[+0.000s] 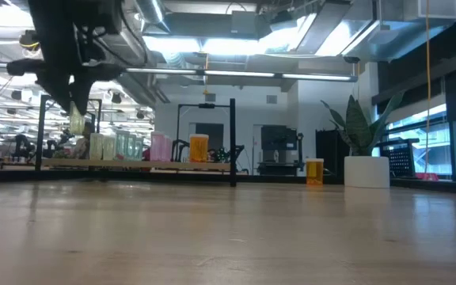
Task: Pick and place medicine bottles onto shelf by color
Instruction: Put the yellow pill bottle on the shelf and align it with the other yellow pill bottles
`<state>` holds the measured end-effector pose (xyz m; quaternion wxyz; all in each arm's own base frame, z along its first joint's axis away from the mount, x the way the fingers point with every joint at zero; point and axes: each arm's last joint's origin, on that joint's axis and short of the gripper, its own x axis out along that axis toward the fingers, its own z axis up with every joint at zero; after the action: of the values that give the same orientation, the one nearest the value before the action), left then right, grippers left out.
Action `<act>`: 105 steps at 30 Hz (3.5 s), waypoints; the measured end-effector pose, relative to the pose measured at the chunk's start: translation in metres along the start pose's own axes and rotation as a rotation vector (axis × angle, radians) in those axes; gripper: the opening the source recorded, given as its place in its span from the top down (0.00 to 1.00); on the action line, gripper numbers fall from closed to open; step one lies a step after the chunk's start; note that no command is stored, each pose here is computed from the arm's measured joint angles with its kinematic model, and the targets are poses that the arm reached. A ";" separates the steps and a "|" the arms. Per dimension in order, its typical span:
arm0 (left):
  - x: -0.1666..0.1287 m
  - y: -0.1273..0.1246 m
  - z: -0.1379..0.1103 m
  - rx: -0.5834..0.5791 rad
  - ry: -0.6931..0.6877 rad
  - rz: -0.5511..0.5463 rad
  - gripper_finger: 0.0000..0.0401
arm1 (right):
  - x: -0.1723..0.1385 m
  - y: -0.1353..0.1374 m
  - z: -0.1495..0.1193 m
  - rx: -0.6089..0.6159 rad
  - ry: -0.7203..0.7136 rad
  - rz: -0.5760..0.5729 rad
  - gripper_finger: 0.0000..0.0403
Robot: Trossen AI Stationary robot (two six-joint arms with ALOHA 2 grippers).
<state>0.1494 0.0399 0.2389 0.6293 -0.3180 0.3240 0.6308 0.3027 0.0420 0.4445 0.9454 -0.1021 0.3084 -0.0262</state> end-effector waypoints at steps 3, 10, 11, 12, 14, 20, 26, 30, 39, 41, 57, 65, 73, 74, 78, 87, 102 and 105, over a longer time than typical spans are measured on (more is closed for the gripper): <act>0.011 0.003 -0.002 -0.013 -0.009 0.035 0.77 | 0.000 0.000 0.001 0.002 -0.005 -0.001 0.42; 0.032 0.003 -0.002 -0.011 -0.028 0.033 0.77 | 0.000 0.000 0.001 0.004 -0.007 -0.001 0.42; 0.034 0.003 -0.001 -0.008 -0.031 0.030 0.77 | 0.000 0.000 0.001 0.004 -0.007 -0.001 0.42; 0.036 0.003 0.000 -0.010 -0.035 0.034 0.77 | 0.000 0.000 0.001 0.005 -0.007 -0.001 0.42; 0.039 0.005 0.002 -0.011 -0.037 0.048 0.77 | 0.000 0.000 0.001 0.005 -0.007 -0.001 0.42; 0.046 0.007 0.012 -0.011 -0.038 0.066 0.77 | 0.000 0.000 0.001 0.005 -0.007 -0.001 0.42; 0.053 0.006 0.019 -0.003 -0.003 0.050 0.77 | 0.000 0.000 0.001 0.008 -0.009 -0.002 0.42; 0.057 0.006 0.020 0.012 0.027 0.061 0.77 | 0.000 -0.001 0.002 0.036 -0.015 -0.030 0.42; 0.060 0.003 0.021 0.028 0.024 0.054 0.77 | 0.000 -0.004 0.001 0.060 -0.008 -0.118 0.42; 0.060 0.003 0.022 0.026 0.022 0.052 0.77 | 0.000 -0.003 0.001 0.060 -0.009 -0.116 0.42; 0.061 0.004 0.023 0.006 0.030 0.057 0.77 | 0.000 -0.003 0.001 0.057 -0.009 -0.115 0.42; 0.061 0.004 0.023 0.004 0.056 0.042 0.77 | 0.000 -0.003 0.001 0.055 -0.009 -0.114 0.42; 0.061 0.004 0.022 0.001 0.068 0.035 0.77 | 0.000 -0.003 0.001 0.057 -0.009 -0.114 0.42; 0.061 0.004 0.022 -0.009 0.068 0.035 0.77 | 0.000 -0.003 0.001 0.056 -0.009 -0.114 0.42; 0.061 0.004 0.022 -0.038 0.061 0.040 0.77 | 0.000 -0.003 0.001 0.057 -0.009 -0.114 0.42; 0.061 0.004 0.023 -0.057 0.037 0.055 0.77 | 0.000 -0.003 0.001 0.055 -0.009 -0.114 0.42; 0.061 0.004 0.024 -0.076 0.021 0.062 0.71 | 0.000 -0.003 0.001 0.054 -0.009 -0.114 0.42; 0.061 0.004 0.024 -0.086 0.020 0.062 0.71 | 0.000 -0.003 0.001 0.056 -0.009 -0.114 0.42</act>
<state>0.1450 0.0949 0.2032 0.5921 -0.3408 0.3126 0.6600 0.3033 0.0389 0.4463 0.9462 -0.0930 0.2972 -0.0881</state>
